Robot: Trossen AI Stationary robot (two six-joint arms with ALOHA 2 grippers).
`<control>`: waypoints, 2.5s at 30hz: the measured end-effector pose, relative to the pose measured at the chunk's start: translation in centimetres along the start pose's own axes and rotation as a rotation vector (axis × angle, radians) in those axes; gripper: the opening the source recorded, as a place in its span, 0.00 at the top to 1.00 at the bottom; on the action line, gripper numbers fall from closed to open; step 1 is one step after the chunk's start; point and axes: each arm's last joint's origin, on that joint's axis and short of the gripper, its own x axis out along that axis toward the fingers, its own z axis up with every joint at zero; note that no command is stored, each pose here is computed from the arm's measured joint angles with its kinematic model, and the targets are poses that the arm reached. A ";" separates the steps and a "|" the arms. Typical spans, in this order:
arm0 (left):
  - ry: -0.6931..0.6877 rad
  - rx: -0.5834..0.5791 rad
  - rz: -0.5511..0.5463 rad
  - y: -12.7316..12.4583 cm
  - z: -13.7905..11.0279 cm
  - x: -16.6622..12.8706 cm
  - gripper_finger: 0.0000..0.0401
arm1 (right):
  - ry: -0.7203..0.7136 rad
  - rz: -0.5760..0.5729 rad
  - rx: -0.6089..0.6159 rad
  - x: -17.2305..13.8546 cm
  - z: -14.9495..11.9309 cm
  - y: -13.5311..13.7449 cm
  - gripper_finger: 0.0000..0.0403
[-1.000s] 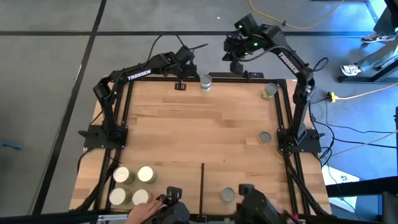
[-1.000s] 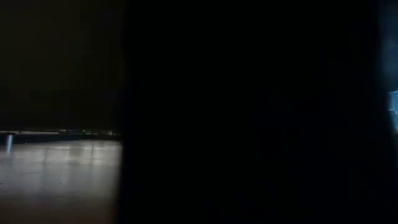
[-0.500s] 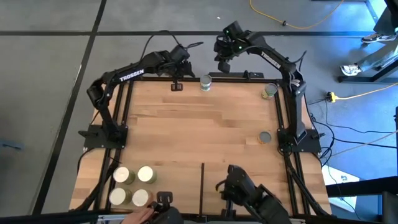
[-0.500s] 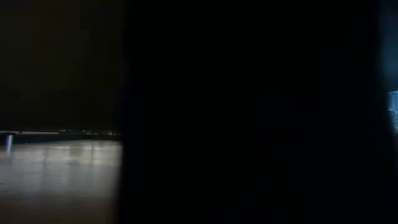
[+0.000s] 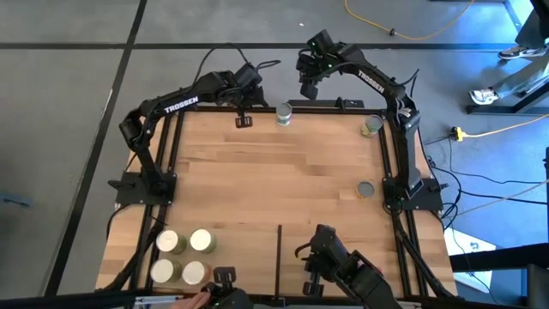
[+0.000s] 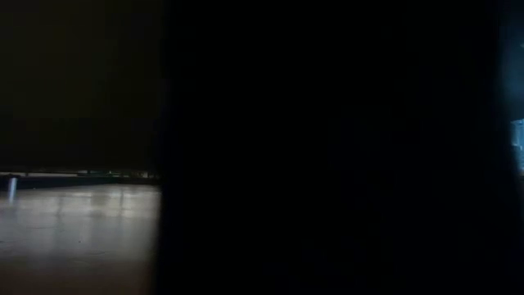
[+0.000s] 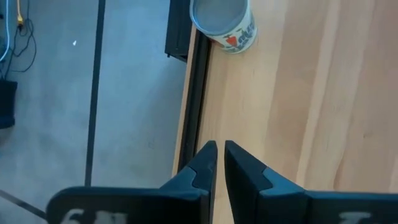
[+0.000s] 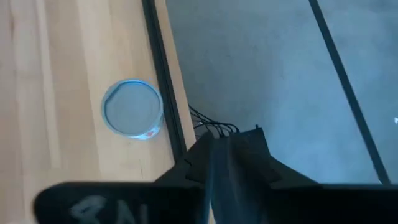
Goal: Pick and place cans onto a shelf
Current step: Put the canned mix vegetable on the shelf
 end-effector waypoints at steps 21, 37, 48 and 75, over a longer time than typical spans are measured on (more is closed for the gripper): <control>0.042 -0.040 -0.027 -0.4 -0.3 0.0 0.94 | 0.000 0.334 0.265 6.8 -2.1 0.1 0.79; 0.043 -0.039 -0.027 -0.4 -0.3 0.0 0.94 | 0.049 0.296 0.257 9.4 -2.6 0.4 0.79; 0.043 -0.038 -0.027 -0.4 -0.3 0.0 0.94 | 0.066 0.308 0.255 10.7 -3.0 0.7 0.79; 0.043 -0.038 -0.028 -0.5 -0.3 0.0 0.94 | 0.183 0.344 0.263 10.6 -3.1 1.1 0.96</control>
